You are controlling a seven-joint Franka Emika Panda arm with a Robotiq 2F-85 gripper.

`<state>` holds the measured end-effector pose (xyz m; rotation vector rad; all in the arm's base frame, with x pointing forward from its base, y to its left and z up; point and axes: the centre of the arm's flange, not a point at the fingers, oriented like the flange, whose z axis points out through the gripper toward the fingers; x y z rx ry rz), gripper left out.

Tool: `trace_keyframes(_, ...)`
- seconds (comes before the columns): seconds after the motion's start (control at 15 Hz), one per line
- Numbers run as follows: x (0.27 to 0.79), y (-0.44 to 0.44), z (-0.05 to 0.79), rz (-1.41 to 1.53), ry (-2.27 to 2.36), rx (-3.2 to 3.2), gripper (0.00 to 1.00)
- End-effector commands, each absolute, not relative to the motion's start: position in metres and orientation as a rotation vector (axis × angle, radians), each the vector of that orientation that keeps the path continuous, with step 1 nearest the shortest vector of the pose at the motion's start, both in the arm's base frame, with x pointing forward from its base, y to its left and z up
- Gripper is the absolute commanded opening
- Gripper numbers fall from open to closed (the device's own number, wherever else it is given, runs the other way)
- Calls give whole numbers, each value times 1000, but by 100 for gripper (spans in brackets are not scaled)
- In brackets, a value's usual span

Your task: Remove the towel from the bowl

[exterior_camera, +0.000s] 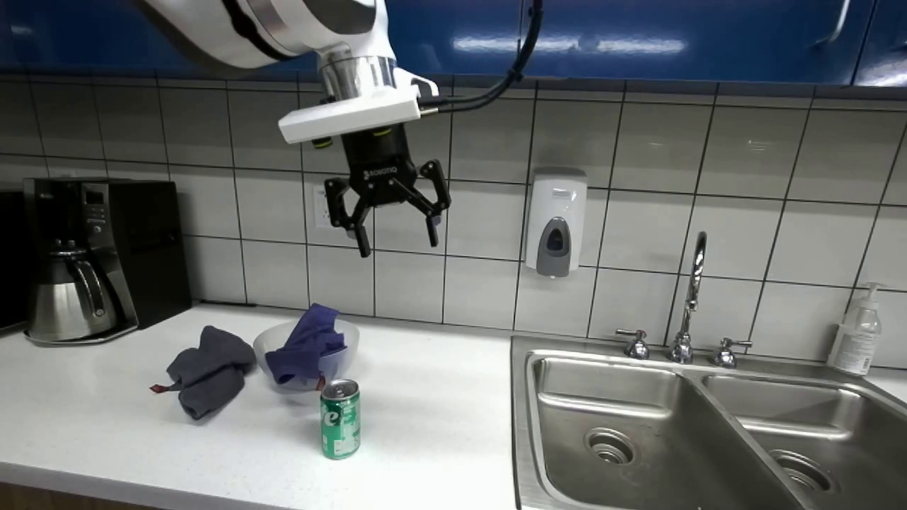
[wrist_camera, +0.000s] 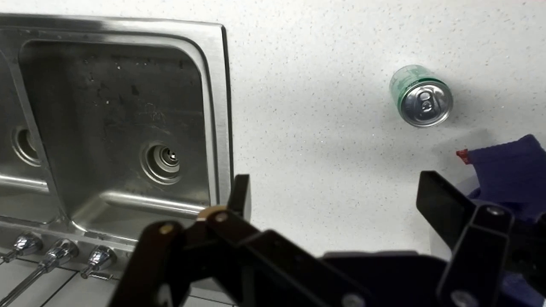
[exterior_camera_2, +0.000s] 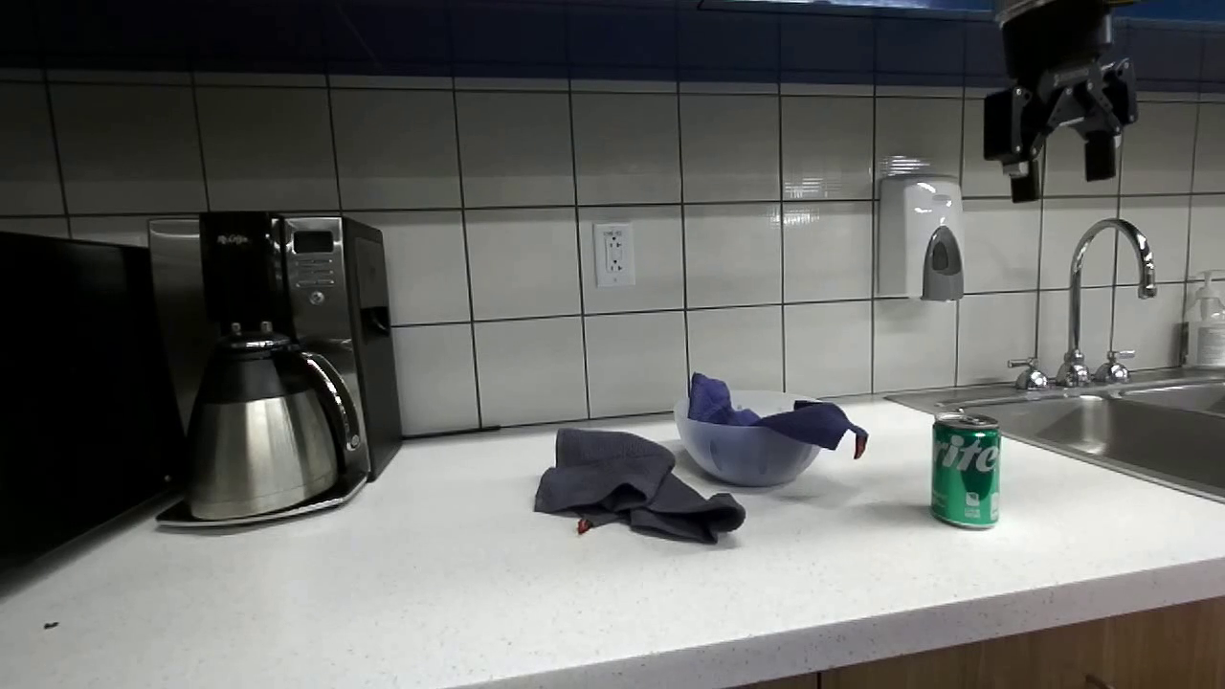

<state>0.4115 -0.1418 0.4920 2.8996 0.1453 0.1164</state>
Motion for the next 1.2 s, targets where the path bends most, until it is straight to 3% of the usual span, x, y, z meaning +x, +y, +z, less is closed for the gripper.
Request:
trace_keyframes(0.0, 440, -166, 471, 154, 222, 2895, 100)
trace_keyframes(1.13, 525, -129, 401, 320, 338, 2952, 100)
